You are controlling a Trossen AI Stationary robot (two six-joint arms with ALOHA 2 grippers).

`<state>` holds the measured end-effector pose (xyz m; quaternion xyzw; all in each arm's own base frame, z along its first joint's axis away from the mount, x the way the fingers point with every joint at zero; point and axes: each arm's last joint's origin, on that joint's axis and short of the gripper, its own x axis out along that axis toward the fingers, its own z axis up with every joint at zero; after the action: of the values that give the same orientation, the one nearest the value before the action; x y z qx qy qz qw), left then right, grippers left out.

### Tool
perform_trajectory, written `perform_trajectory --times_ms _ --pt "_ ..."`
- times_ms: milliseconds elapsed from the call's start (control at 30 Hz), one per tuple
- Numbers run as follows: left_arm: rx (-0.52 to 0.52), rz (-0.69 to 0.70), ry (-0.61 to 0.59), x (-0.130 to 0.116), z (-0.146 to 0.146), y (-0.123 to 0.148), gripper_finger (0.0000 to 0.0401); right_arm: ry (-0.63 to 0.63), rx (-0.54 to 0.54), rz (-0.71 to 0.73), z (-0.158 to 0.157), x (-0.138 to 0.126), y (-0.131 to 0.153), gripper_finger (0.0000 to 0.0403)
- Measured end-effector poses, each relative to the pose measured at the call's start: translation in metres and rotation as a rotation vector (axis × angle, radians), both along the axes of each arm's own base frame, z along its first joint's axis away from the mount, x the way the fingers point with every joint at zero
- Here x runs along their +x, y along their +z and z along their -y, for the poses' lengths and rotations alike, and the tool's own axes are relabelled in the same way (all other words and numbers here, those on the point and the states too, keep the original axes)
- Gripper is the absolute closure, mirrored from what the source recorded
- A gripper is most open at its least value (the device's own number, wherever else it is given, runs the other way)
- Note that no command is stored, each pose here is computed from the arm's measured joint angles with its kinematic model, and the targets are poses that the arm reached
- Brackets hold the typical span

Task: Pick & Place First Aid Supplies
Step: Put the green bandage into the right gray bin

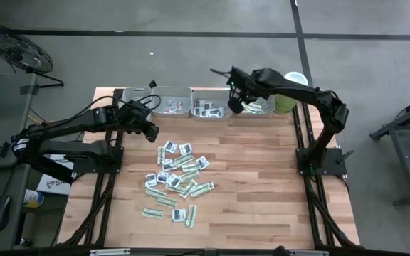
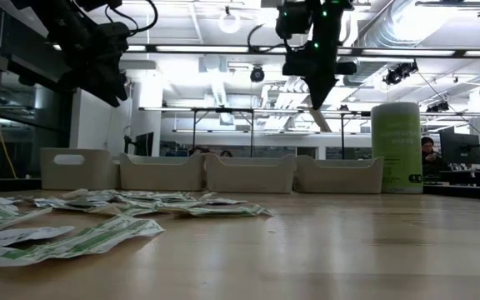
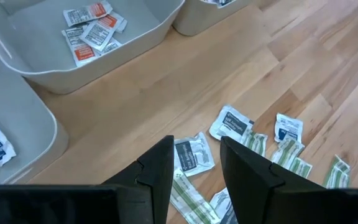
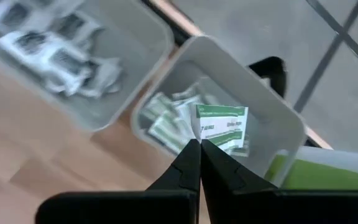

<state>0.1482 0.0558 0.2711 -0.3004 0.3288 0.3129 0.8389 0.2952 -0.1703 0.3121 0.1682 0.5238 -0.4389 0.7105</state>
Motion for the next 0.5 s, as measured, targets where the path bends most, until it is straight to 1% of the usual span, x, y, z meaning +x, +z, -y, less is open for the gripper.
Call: perform_trajectory --times_ms 100,200,367,500 --pt "-0.003 0.000 0.006 0.000 0.000 0.000 0.0270 -0.042 -0.002 -0.001 0.012 -0.007 0.000 0.0403" --pt "-0.008 0.003 0.024 0.000 0.000 0.000 0.0270 -0.063 -0.004 0.007 0.020 -0.008 -0.010 0.0403" --pt "-0.008 0.003 0.028 0.000 0.000 0.000 0.0270 -0.064 0.066 0.016 0.024 -0.011 -0.054 0.0403" --pt "-0.009 0.003 0.029 0.000 0.000 0.000 0.0270 -0.102 0.070 -0.012 0.026 -0.020 -0.083 0.0403"
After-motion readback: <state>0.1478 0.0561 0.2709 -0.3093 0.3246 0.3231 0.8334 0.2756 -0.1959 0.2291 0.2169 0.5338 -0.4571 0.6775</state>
